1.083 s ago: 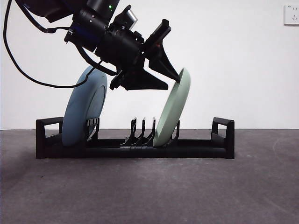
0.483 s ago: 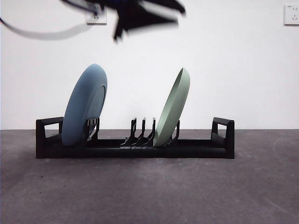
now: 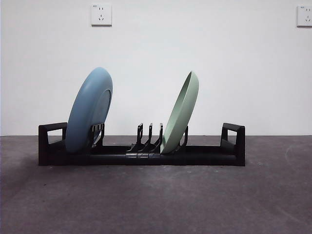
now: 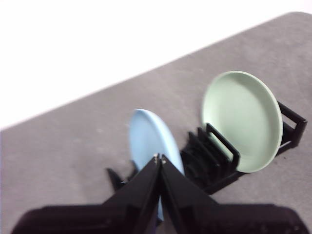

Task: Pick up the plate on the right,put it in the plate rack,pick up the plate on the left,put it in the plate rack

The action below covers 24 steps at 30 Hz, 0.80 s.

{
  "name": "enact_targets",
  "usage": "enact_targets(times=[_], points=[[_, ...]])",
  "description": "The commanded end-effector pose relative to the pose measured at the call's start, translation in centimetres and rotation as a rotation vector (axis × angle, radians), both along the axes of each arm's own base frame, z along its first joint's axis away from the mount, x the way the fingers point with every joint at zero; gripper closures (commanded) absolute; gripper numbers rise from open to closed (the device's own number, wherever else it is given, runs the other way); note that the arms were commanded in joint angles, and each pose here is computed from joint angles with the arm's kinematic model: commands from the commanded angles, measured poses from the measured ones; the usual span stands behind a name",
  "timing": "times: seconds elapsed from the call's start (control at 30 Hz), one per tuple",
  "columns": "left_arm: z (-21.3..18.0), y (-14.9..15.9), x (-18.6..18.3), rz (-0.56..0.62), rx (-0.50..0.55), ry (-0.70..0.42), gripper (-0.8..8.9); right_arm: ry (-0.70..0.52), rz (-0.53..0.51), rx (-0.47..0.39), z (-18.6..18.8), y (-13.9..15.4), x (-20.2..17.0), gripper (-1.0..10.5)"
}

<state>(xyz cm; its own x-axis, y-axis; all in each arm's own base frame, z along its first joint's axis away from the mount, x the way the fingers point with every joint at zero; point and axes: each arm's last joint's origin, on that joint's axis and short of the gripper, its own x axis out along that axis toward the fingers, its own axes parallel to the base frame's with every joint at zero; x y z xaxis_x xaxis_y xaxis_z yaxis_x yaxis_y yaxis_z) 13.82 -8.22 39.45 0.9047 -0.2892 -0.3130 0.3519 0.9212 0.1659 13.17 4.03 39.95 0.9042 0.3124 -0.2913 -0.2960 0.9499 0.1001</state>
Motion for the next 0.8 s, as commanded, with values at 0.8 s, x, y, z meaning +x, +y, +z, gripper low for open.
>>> enact_targets(times=[0.8], points=[[-8.9, 4.7, -6.9, 0.044, -0.024, 0.019, 8.16, 0.094, -0.143, 0.174, -11.4, -0.9, -2.3, 9.4]])
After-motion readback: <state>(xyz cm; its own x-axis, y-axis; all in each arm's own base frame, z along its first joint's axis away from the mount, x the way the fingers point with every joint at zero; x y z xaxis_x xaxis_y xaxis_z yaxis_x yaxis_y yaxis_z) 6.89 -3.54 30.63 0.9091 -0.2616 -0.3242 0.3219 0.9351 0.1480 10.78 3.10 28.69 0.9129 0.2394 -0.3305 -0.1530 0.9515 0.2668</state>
